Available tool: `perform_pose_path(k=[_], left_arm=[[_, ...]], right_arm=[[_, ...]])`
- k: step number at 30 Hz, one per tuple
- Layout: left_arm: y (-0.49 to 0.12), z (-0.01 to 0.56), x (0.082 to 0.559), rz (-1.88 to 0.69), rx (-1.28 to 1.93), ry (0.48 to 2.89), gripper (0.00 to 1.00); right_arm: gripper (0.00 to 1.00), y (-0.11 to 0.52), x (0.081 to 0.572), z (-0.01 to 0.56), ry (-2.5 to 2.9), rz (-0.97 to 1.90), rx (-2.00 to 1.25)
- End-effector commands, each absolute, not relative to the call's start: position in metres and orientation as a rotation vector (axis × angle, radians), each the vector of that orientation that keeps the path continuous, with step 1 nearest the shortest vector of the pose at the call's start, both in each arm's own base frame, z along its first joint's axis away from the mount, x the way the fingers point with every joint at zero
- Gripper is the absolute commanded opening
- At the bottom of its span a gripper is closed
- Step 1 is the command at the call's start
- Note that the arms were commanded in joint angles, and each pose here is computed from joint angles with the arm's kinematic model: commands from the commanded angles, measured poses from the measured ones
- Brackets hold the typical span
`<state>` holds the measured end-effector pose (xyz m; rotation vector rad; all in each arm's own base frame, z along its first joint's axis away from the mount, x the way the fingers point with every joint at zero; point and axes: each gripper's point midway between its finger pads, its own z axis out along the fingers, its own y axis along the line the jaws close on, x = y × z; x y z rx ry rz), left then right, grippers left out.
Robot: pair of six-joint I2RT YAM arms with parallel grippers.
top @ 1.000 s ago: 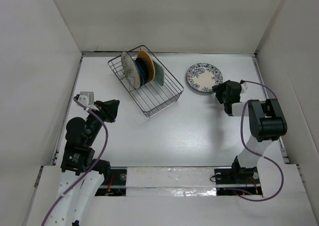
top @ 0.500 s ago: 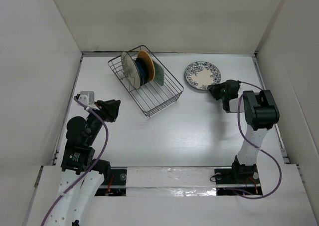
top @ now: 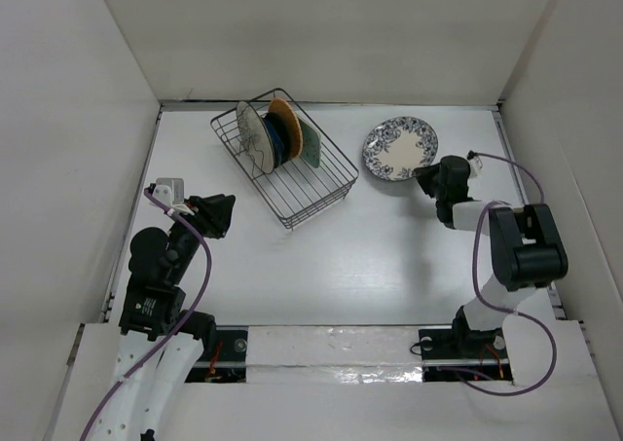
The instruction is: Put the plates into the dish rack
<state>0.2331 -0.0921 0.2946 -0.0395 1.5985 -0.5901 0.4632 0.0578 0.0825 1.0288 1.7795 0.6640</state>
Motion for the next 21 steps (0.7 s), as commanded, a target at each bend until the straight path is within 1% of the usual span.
perform_pose_path(k=[1,4,5,6,7,9,10,11,13,15,17,20,21], left_arm=[[-0.092,0.317,0.231,-0.59,-0.017,1.523,0.26],[-0.092,0.319,0.23,-0.591,-0.018,1.514,0.26],[-0.092,0.319,0.23,-0.592,-0.017,1.514,0.26],[-0.092,0.32,0.229,-0.593,-0.016,1.51,0.26],[-0.092,0.321,0.229,-0.593,-0.016,1.508,0.26],[-0.091,0.321,0.228,-0.591,-0.018,1.505,0.26],[-0.09,0.322,0.228,-0.589,-0.02,1.501,0.26],[-0.09,0.323,0.227,-0.587,-0.02,1.498,0.26],[-0.089,0.324,0.226,-0.586,-0.024,1.49,0.26],[-0.087,0.326,0.225,-0.579,-0.032,1.483,0.26],[-0.084,0.329,0.224,-0.568,-0.045,1.47,0.26],[-0.073,0.337,0.221,-0.531,-0.09,1.439,0.24],[-0.07,0.339,0.22,-0.522,-0.103,1.431,0.23]], right_arm=[[0.0,0.084,0.472,0.279,1.381,0.689,0.664],[0.0,0.122,0.45,0.346,1.335,0.625,0.486],[0.0,0.129,0.446,0.359,1.334,0.581,0.427],[0.0,0.155,0.438,0.366,1.361,0.595,0.368],[0.0,0.165,0.432,0.394,1.322,0.604,0.339],[0.0,0.185,0.427,0.406,1.344,0.549,0.264],[0.0,0.21,0.417,0.414,1.35,0.572,0.216],[0.0,0.22,0.419,0.431,1.332,0.546,0.191],[0.0,0.255,0.411,0.437,1.357,0.552,0.123],[0.0,0.281,0.417,0.448,1.375,0.5,0.078],[0.0,0.309,0.413,0.453,1.389,0.468,0.034],[0.0,0.348,0.418,0.459,1.412,0.438,-0.01],[0.0,0.354,0.417,0.475,1.4,0.441,-0.008]])
